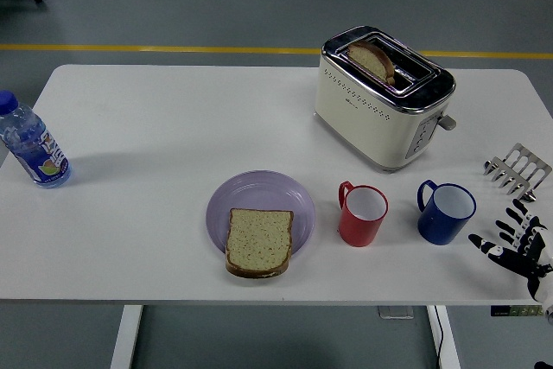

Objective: Pick up the cup,pour liquid into bread,place the cup on the desk

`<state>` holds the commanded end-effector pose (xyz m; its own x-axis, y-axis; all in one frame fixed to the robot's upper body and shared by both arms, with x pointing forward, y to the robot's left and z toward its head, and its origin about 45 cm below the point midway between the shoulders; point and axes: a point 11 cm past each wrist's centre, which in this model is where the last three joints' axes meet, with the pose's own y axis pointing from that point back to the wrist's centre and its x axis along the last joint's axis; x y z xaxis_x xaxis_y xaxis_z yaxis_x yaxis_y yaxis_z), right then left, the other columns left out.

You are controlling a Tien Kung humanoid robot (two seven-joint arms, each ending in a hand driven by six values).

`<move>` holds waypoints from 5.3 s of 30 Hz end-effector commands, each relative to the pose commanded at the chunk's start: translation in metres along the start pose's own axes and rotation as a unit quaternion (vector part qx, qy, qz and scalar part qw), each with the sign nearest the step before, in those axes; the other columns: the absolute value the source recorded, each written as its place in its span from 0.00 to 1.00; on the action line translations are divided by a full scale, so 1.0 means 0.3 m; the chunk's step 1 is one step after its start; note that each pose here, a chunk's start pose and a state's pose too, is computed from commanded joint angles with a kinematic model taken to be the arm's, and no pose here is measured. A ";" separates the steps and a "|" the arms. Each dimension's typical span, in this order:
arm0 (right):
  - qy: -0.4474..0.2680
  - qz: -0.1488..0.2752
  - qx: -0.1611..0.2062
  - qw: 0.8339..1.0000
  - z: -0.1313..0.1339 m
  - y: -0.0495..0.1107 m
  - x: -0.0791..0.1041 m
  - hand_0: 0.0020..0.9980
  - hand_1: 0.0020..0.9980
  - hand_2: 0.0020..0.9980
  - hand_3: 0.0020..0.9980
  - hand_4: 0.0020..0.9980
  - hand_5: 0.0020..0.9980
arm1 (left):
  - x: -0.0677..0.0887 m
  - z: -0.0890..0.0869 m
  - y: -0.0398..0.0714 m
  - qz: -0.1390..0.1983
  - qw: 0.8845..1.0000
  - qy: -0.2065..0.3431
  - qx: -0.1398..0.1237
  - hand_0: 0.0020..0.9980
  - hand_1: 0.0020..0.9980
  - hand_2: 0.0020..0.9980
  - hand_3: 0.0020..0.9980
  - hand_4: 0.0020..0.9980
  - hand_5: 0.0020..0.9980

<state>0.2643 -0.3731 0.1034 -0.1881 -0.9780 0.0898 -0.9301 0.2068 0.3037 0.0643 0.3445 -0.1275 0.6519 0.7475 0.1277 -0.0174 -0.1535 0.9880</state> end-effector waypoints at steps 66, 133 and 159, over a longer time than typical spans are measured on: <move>0.003 -0.015 -0.003 1.000 0.006 -0.114 -0.167 0.93 0.85 0.95 1.00 1.00 0.09 | 0.004 0.009 0.001 -0.001 1.000 0.001 -0.002 0.67 0.74 0.74 0.63 0.40 1.00; 0.027 0.030 0.019 0.999 -0.002 -0.181 -0.194 0.86 0.74 0.81 0.92 1.00 0.07 | 0.001 0.017 0.002 -0.002 1.000 0.001 -0.006 0.67 0.74 0.74 0.63 0.40 1.00; 0.011 0.040 0.011 0.999 0.020 -0.186 -0.194 0.68 0.59 0.64 0.76 0.96 0.06 | -0.011 0.009 0.000 -0.005 1.000 -0.003 -0.003 0.67 0.74 0.74 0.63 0.40 1.00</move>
<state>0.3252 -0.3277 0.0755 -0.2560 -0.9573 0.1344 -0.9189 0.2841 0.2738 0.0641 0.3403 -0.1283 0.6566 0.7450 0.1177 -0.0156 -0.1426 0.9897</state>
